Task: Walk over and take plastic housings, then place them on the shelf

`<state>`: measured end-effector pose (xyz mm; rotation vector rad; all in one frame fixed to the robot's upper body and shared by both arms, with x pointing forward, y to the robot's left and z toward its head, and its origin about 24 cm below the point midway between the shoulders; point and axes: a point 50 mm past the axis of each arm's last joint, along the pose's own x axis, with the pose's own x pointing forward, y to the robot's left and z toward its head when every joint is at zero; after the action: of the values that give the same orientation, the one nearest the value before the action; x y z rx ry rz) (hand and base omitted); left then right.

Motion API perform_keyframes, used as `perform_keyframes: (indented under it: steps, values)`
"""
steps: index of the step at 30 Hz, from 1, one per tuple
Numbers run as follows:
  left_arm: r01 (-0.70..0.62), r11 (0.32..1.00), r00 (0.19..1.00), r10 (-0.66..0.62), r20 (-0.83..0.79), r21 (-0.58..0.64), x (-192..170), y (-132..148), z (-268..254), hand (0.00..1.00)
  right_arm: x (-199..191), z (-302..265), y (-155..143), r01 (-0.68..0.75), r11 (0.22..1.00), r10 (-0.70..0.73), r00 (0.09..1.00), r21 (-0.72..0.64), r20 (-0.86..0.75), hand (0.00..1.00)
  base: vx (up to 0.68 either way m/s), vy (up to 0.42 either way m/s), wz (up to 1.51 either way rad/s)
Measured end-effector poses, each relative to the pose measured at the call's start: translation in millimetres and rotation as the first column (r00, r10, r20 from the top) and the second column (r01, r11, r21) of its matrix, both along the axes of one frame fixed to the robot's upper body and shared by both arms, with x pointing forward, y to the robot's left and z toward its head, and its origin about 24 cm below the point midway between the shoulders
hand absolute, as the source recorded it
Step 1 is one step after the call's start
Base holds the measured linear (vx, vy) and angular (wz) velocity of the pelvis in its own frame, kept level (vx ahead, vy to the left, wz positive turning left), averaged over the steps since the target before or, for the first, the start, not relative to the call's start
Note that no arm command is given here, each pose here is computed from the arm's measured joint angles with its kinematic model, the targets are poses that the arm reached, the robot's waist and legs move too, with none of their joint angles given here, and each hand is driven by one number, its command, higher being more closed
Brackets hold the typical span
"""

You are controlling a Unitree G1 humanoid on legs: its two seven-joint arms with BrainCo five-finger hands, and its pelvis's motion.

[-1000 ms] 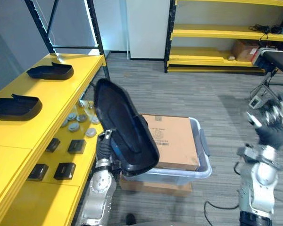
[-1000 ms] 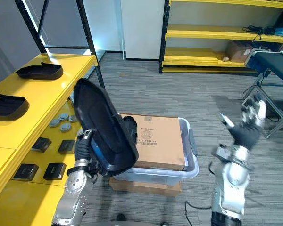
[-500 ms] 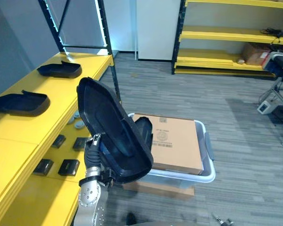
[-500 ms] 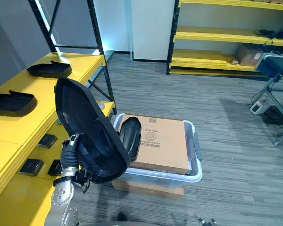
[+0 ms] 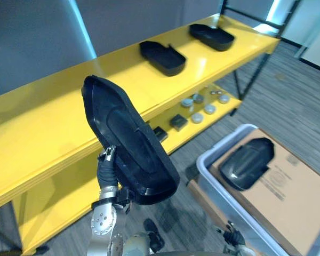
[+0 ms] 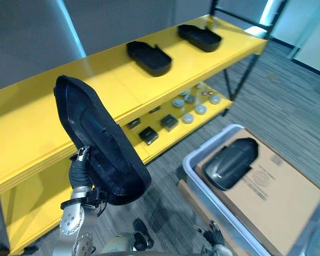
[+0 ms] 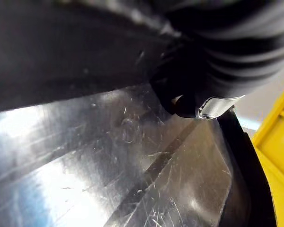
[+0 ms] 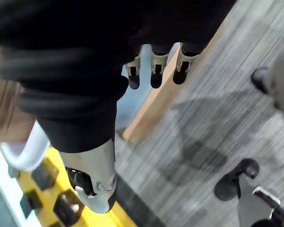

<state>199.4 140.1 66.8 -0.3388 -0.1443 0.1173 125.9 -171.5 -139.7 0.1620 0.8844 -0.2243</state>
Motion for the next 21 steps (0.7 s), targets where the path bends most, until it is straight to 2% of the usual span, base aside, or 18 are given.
perform_keyframes:
  steps: [7, 12, 18, 21]
  values:
    - [0.071, 0.995, 0.995, -0.066, -0.076, 0.068, 9, -3, -18, 1.00, 9, 4, 9, -0.066, 0.998, 0.066, 0.998, -0.010, 0.021, 0.00, 0.17, 0.112, 0.53]
    - [0.099, 0.992, 0.991, -0.090, -0.098, 0.084, 17, -9, -23, 1.00, 15, 9, 1, -0.089, 0.995, 0.092, 0.994, -0.055, 0.055, 0.00, 0.22, -0.034, 0.77]
    - [0.107, 0.991, 0.989, -0.096, -0.116, 0.086, 11, -13, -28, 1.00, 3, 8, 12, -0.132, 0.991, 0.133, 0.990, -0.026, 0.050, 0.00, 0.11, -0.140, 0.42]
    - [0.126, 0.990, 0.987, -0.119, -0.112, 0.059, 10, -22, -27, 1.00, 3, 9, 7, -0.132, 0.990, 0.134, 0.990, -0.041, 0.047, 0.00, 0.16, -0.193, -0.09]
